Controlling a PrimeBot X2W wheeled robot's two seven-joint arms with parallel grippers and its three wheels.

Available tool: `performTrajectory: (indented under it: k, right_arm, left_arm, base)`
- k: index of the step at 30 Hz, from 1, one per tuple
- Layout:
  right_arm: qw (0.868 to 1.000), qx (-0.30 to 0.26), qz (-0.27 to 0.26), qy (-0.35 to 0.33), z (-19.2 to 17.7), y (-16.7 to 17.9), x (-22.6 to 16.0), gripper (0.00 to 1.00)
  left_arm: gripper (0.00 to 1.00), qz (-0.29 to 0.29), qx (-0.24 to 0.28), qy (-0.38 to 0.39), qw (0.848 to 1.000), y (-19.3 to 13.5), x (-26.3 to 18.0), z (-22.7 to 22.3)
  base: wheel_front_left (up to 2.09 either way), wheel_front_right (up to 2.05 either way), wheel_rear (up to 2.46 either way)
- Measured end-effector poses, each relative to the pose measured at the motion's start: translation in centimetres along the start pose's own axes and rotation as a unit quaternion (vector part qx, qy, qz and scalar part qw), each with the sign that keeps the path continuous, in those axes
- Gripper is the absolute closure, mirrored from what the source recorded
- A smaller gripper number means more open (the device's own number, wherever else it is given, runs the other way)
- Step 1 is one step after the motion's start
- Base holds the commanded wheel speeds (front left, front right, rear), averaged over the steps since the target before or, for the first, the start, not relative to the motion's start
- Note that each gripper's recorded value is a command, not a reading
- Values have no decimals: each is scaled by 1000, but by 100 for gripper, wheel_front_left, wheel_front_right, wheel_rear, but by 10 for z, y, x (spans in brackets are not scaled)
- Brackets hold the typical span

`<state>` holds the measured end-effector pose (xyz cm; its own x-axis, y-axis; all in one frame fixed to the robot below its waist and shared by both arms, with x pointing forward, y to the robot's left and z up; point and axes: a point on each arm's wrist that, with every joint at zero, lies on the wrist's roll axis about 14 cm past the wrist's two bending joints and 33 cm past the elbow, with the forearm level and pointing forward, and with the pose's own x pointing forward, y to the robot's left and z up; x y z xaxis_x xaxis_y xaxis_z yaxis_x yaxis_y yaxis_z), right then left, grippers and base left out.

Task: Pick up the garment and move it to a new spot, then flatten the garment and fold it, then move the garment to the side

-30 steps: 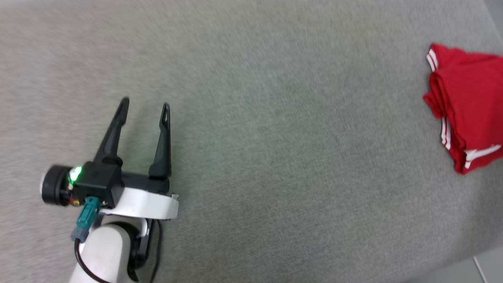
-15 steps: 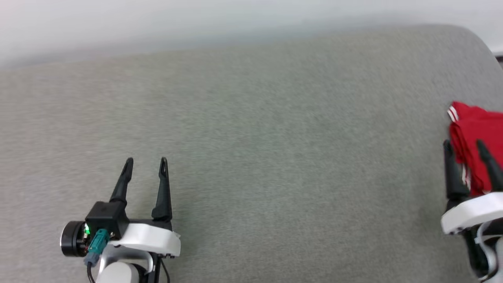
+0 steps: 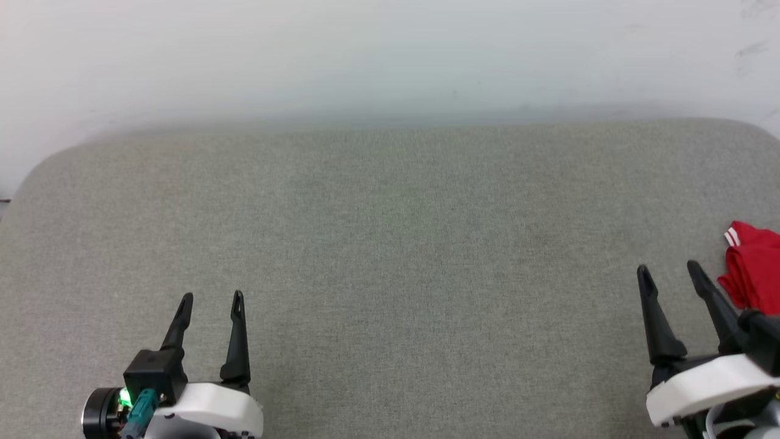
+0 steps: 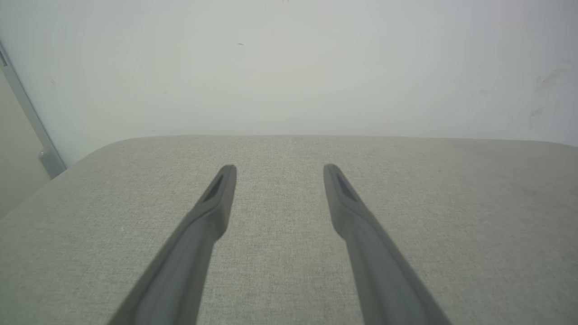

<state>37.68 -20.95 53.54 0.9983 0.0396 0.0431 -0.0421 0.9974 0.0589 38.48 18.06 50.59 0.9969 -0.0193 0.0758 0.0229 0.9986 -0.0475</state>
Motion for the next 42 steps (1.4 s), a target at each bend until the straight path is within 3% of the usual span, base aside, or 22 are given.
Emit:
performTrajectory:
  k: [11,38,39,42]
  right_arm:
    - [1000,3,-10,-12,15,7,-39,0]
    - [1000,5,8,-7,14,23,-37,0]
    - [1000,5,8,-7,14,24,-37,100]
    - [1000,8,6,11,2,23,-39,100]
  left_arm:
    - [0,-4,3,6,1000,1,-24,-1]
    - [0,2,-4,10,1000,10,-28,-4]
    - [100,0,-5,11,1000,9,-28,-5]
    - [100,3,-11,33,999,8,-34,-18]
  base:
    - [0,0,0]
    - [0,0,0]
    - [0,0,0]
    - [0,0,0]
